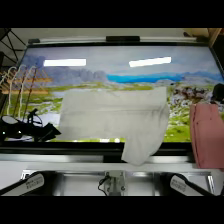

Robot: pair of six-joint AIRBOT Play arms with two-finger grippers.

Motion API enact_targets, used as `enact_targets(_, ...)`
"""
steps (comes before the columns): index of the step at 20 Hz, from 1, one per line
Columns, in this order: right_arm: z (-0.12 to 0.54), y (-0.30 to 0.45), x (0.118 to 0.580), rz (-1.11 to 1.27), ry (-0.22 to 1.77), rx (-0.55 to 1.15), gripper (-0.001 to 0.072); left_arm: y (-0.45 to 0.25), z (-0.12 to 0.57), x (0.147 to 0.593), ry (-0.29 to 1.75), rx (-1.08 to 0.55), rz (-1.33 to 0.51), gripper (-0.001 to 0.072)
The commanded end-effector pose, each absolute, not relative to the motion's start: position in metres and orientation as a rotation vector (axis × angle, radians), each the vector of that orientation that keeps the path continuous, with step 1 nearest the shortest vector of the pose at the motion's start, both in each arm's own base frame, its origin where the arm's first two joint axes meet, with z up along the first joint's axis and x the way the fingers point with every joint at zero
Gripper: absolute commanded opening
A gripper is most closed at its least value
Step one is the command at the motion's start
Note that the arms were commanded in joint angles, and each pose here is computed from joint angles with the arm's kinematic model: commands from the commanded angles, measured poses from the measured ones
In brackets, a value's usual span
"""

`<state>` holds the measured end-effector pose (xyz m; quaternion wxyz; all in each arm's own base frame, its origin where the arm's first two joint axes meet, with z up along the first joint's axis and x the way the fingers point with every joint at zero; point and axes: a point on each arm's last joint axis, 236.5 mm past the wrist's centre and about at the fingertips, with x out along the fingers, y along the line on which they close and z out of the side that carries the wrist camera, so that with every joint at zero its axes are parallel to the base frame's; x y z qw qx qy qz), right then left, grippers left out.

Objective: Fold the shirts.

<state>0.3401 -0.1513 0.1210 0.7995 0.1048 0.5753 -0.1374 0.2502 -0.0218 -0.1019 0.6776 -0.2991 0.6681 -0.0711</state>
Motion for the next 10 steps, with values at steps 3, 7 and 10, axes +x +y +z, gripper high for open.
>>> enact_targets(3,0.101,-0.133,0.333,-0.227,1.293,0.268,0.0477,-0.028,-0.100,0.258,1.465,-0.675,-0.183,0.0035)
enact_targets(7,0.040,-0.072,0.309,-0.041,1.377,0.430,0.0478,-0.040,-0.098,0.250,1.502,-0.657,-0.232,0.0034)
enact_targets(10,-0.012,-0.047,0.265,0.017,1.527,0.466,0.0489,-0.037,-0.096,0.252,1.492,-0.659,-0.225,0.0033)
